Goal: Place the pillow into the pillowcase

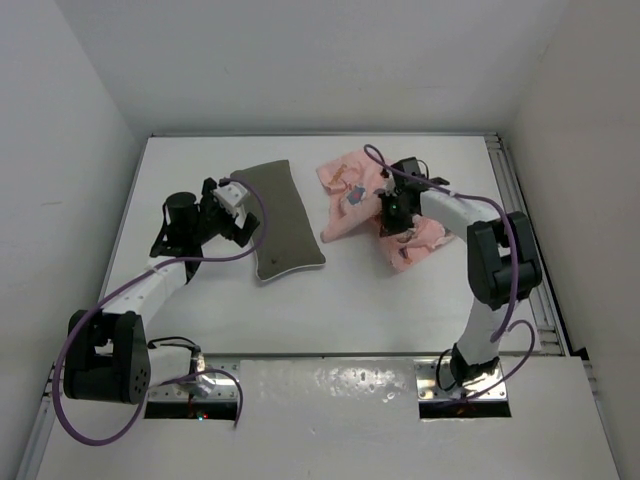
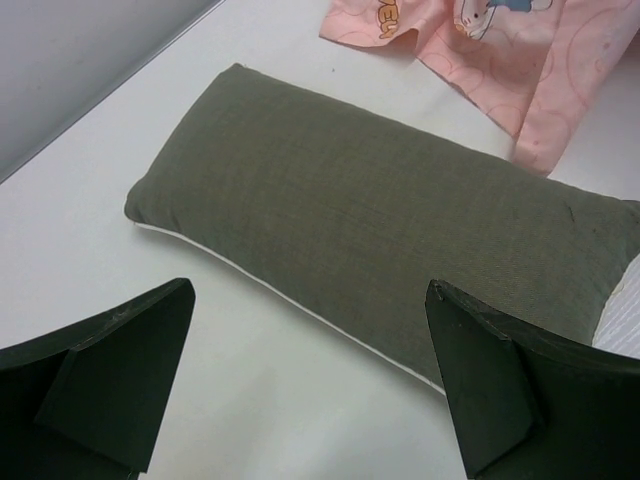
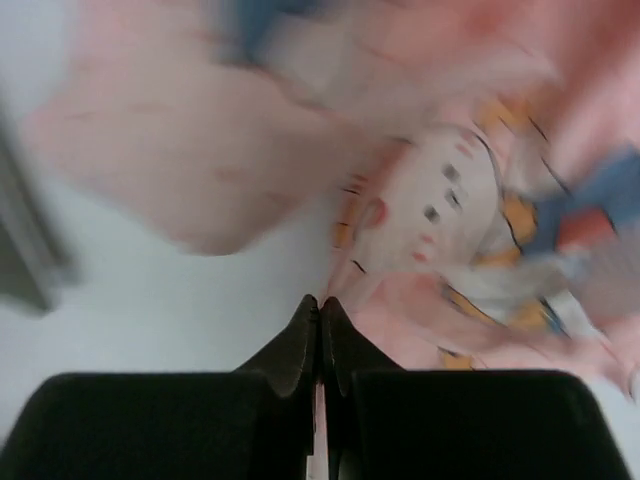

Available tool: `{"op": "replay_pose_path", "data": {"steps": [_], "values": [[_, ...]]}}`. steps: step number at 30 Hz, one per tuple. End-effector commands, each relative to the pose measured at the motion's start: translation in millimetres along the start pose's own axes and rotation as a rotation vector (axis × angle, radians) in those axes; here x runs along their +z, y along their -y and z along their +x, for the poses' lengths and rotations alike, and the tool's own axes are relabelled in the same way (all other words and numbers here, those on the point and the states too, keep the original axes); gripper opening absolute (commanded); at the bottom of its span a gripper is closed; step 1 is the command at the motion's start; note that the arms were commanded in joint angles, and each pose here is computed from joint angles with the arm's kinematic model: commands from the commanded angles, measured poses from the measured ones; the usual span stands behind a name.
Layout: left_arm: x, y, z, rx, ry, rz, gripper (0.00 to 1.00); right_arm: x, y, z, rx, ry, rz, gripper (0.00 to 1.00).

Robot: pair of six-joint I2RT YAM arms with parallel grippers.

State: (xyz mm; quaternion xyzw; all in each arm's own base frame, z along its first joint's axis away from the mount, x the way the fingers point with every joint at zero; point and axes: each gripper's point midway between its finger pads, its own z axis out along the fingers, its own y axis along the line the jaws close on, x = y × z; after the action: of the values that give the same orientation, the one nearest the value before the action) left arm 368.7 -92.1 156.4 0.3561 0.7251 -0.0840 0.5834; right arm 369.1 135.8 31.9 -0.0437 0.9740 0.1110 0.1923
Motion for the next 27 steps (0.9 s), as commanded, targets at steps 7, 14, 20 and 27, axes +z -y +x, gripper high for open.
{"op": "replay_pose_path", "data": {"steps": [7, 14, 20, 27], "values": [[-1, -16, -16, 0.03, 0.044, -0.076, 1.0, -122, -205, -99, -0.239, 0.501, -0.773, 0.98], [-5, 8, -2, 0.094, 0.023, 0.053, 1.0, -87, -120, -109, -0.108, 0.529, -0.348, 0.99], [-24, 77, 68, 0.664, -0.097, 0.512, 1.0, -73, -23, -94, -0.182, 0.463, -0.017, 0.56], [1, 90, 91, 1.005, -0.067, 0.69, 1.0, -37, 24, -58, -0.395, 0.284, 0.137, 0.99]]}}
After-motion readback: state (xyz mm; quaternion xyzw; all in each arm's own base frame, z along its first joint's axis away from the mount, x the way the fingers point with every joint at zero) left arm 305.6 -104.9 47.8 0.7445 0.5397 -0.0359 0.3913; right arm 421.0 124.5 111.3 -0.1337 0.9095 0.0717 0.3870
